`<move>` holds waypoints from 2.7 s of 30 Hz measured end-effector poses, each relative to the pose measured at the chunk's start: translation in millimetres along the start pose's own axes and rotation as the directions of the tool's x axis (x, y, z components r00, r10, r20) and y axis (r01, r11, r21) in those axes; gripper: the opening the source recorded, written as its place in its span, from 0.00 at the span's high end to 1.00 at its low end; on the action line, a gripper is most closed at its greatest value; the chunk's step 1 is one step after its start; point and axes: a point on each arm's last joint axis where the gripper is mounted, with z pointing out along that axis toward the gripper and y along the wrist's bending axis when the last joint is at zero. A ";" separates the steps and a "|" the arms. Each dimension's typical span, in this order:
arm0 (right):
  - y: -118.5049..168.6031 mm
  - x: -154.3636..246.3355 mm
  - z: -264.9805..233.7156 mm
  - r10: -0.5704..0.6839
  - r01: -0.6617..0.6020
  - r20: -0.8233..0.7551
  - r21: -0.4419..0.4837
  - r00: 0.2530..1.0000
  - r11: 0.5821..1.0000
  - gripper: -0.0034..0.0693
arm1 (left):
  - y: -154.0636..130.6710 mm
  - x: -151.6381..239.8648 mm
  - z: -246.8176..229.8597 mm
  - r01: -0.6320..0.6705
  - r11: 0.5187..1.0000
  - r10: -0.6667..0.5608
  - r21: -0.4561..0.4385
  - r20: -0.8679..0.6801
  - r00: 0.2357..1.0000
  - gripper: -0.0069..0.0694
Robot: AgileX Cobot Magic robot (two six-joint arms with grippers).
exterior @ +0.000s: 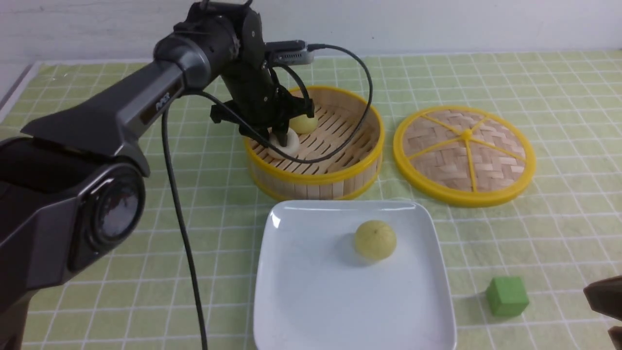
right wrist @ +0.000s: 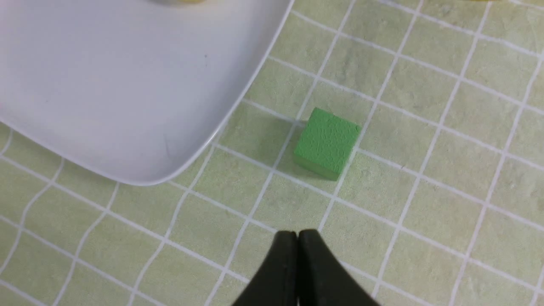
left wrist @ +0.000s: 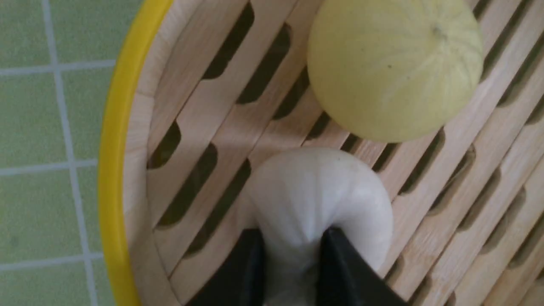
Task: Put the steamed buns into the plate on the green tablecloth.
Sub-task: 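Reach into the bamboo steamer and grasp a bun with the left gripper, then carry the bun from the bamboo steamer to the plate with the left gripper, then reach into the bamboo steamer and grasp a bun with the left gripper, then carry the bun from the bamboo steamer to the plate with the left gripper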
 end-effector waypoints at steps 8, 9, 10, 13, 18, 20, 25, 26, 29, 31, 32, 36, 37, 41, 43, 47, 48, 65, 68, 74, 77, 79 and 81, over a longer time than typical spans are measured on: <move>0.1 0.3 0.0 0.001 -0.001 -0.003 -0.001 1.000 1.000 0.92 | -14.8 -9.8 -106.7 -0.115 0.988 0.106 0.104 0.092 0.990 0.88; 0.1 0.4 0.0 0.001 -0.001 -0.004 -0.001 1.000 1.000 0.91 | -16.6 -9.7 -127.3 -0.126 0.985 0.110 0.120 0.129 0.986 0.88; 0.1 0.4 0.0 0.001 -0.001 -0.004 -0.001 1.000 1.000 0.91 | -18.6 -8.0 -141.6 -0.130 0.983 0.110 0.133 0.150 0.983 0.88; 0.1 0.4 0.0 0.001 -0.001 -0.004 -0.001 1.000 1.000 0.90 | -25.4 5.4 -166.0 -0.136 0.978 0.112 0.157 0.154 0.982 0.88; 0.1 0.5 0.0 0.002 -0.002 -0.006 -0.002 1.000 1.000 0.89 | -52.4 56.0 -120.1 -0.174 0.973 0.187 0.155 -0.078 0.979 0.87; 0.1 0.5 0.0 0.003 -0.003 -0.006 -0.001 1.000 1.000 0.89 | -64.5 83.6 -87.7 -0.201 0.970 0.227 0.140 -0.203 0.952 0.87; 0.2 0.7 0.0 0.003 -0.003 -0.007 -0.002 1.000 1.000 0.88 | -71.9 110.7 -46.6 -0.199 0.975 0.220 0.097 -0.321 0.921 0.81; 0.2 0.7 0.0 0.003 -0.003 -0.007 -0.002 1.000 1.000 0.87 | -71.4 111.0 -41.4 -0.191 0.978 0.209 0.087 -0.324 0.923 0.78; 0.2 0.7 0.0 0.003 -0.003 -0.007 -0.002 1.000 1.000 0.87 | -69.6 110.4 -34.6 -0.188 0.980 0.200 0.067 -0.321 0.926 0.68; 0.2 0.7 0.0 0.003 -0.003 -0.007 -0.002 1.000 1.000 0.87 | -68.9 108.2 -33.2 -0.196 0.979 0.203 0.054 -0.301 0.932 0.57; 0.2 0.7 0.0 0.003 -0.003 -0.007 -0.002 1.000 1.000 0.86 | -68.9 105.7 -34.8 -0.199 0.979 0.205 0.051 -0.290 0.935 0.50; 0.3 1.1 0.0 0.003 -0.003 -0.012 -0.003 1.000 1.000 0.85 | -61.9 82.1 -43.9 -0.154 0.988 0.155 0.019 -0.216 0.964 0.35; 0.4 1.5 0.0 0.003 -0.003 -0.016 -0.004 1.000 1.000 0.85 | -56.5 71.9 -46.8 -0.118 0.993 0.117 0.008 -0.190 0.975 0.32; 0.9 1.7 0.0 0.009 -0.009 -0.018 -0.010 1.000 1.000 0.84 | -37.2 39.3 -51.0 -0.019 1.000 0.019 0.002 -0.106 0.994 0.30; 1.1 1.6 0.0 0.011 -0.011 -0.018 -0.012 1.000 1.000 0.84 | -26.4 19.4 -50.8 0.033 0.999 -0.032 0.015 -0.054 0.998 0.30; 1.3 1.6 0.0 0.013 -0.013 -0.018 -0.014 1.000 1.000 0.83 | -17.4 -6.6 -44.8 0.075 0.996 -0.077 0.049 0.034 0.996 0.30; 1.3 1.5 0.0 0.013 -0.013 -0.017 -0.014 1.000 1.000 0.83 | -17.3 -13.1 -41.4 0.077 0.995 -0.081 0.059 0.064 0.995 0.30; 1.3 0.0 0.0 0.016 -0.016 0.000 -0.014 1.000 1.000 0.80 | -22.8 -26.4 26.7 0.074 0.989 -0.092 0.132 0.137 0.986 0.52; 1.7 0.0 0.0 0.020 -0.020 -0.001 -0.018 1.000 1.000 0.79 | -20.1 -25.1 26.5 0.060 0.993 -0.072 0.097 0.124 0.990 0.74; 2.5 0.7 -0.1 0.026 -0.027 -0.008 -0.027 1.000 0.999 0.78 | -17.7 -24.0 23.9 0.049 0.997 -0.056 0.066 0.111 0.992 0.88; 2.6 1.2 0.0 0.026 -0.027 -0.014 -0.028 1.000 0.999 0.77 | -17.2 -23.1 10.7 0.038 0.998 -0.043 0.047 0.090 0.995 0.88; 2.6 1.3 0.0 0.026 -0.027 -0.015 -0.028 1.000 0.999 0.77 | -16.8 -21.0 -5.6 0.021 0.999 -0.023 0.033 0.057 0.998 0.88; 2.8 1.3 -0.1 0.029 -0.029 -0.015 -0.030 0.999 0.999 0.77 | -17.8 -22.0 -32.5 -0.005 0.999 0.003 0.032 0.063 0.998 0.88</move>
